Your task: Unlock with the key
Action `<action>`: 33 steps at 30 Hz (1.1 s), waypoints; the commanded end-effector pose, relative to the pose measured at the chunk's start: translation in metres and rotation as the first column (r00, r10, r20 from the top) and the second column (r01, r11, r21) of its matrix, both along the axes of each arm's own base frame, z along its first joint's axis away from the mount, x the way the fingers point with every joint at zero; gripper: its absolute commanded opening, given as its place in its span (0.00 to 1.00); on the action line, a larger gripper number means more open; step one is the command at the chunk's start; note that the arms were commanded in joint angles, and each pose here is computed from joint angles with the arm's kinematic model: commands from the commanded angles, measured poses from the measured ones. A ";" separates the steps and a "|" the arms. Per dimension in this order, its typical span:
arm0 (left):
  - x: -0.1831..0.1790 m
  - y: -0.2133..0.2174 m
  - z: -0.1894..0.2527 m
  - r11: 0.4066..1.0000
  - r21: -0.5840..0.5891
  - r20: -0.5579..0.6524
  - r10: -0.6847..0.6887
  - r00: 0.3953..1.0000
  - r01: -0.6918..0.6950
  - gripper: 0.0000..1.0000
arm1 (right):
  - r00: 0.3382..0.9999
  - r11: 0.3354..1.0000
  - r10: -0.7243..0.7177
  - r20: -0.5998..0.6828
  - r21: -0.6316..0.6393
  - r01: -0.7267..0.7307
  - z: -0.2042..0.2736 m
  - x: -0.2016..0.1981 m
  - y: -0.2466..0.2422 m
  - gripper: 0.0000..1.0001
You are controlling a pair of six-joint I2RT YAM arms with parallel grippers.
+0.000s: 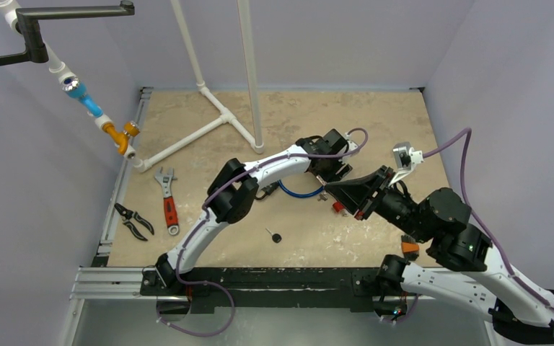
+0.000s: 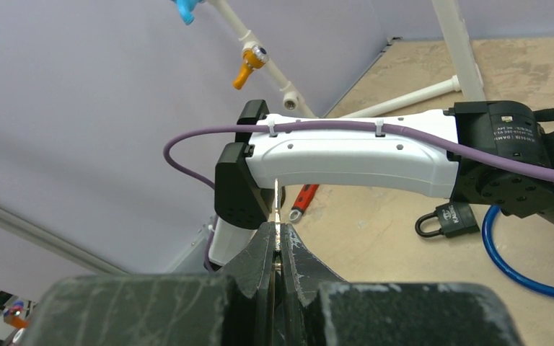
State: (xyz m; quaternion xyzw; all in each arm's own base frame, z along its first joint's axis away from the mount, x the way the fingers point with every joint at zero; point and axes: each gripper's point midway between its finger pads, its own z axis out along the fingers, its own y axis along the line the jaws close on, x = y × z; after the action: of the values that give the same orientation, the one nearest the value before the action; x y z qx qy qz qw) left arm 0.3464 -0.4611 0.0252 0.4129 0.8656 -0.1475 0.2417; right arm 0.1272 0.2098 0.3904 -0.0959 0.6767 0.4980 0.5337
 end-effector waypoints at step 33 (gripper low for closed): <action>-0.017 0.023 0.211 0.946 -0.111 0.308 -0.259 0.915 0.305 0.00 | 0.993 0.997 0.009 0.118 0.073 -0.018 0.046 -0.010 -0.013 0.00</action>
State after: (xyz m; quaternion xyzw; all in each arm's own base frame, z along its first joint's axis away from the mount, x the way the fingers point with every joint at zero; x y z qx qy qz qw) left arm 0.3108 -0.4425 0.1505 0.5199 0.7889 -0.1817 0.2725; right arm 0.1214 0.2045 0.4080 -0.1126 0.6573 0.5038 0.5490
